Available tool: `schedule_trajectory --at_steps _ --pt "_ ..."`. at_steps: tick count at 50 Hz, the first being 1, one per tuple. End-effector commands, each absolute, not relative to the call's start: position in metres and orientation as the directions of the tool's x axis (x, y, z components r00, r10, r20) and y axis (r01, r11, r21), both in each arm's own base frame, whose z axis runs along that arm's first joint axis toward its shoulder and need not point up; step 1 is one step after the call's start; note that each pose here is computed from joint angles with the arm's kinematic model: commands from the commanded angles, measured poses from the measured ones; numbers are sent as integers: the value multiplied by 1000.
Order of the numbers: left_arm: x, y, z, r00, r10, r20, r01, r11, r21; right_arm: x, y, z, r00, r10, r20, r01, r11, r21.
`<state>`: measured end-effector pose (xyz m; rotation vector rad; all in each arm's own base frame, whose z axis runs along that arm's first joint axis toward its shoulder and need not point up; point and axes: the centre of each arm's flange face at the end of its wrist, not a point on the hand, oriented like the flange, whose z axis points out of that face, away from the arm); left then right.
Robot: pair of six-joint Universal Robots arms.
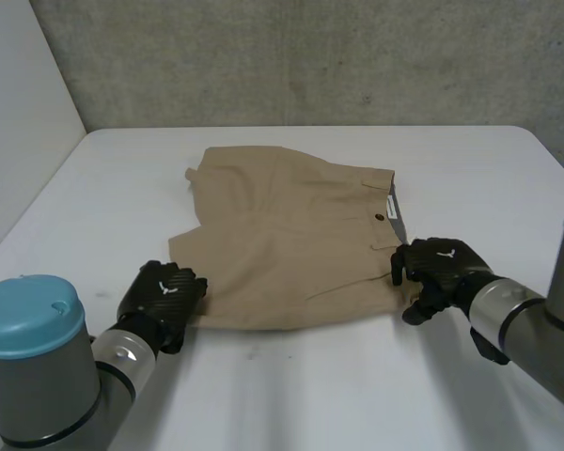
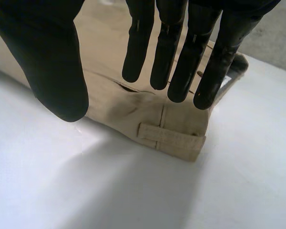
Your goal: Fold the shorts.
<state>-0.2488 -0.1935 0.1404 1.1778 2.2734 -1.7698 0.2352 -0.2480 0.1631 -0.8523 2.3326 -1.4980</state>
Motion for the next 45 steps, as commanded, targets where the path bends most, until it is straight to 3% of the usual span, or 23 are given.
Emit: schedule_trajectory --at_steps 1,10,14,27,45 --pt "-246 -198 139 -727 515 -455 558 56 -828 214 -269 160 -838 -545 14 -227 326 -918" --pt "-246 -199 139 -729 511 -455 556 56 -829 222 -296 155 -800 -571 184 -320 146 -936" --pt "-246 -199 139 -729 511 -455 556 56 -829 224 -307 150 -781 -583 224 -371 143 -918" --pt "-246 -201 139 -733 503 -457 550 44 -834 229 -325 136 -764 -613 201 -395 199 -897" --pt "-245 -201 138 -734 502 -457 552 49 -832 228 -295 134 -723 -686 79 -432 360 -827"
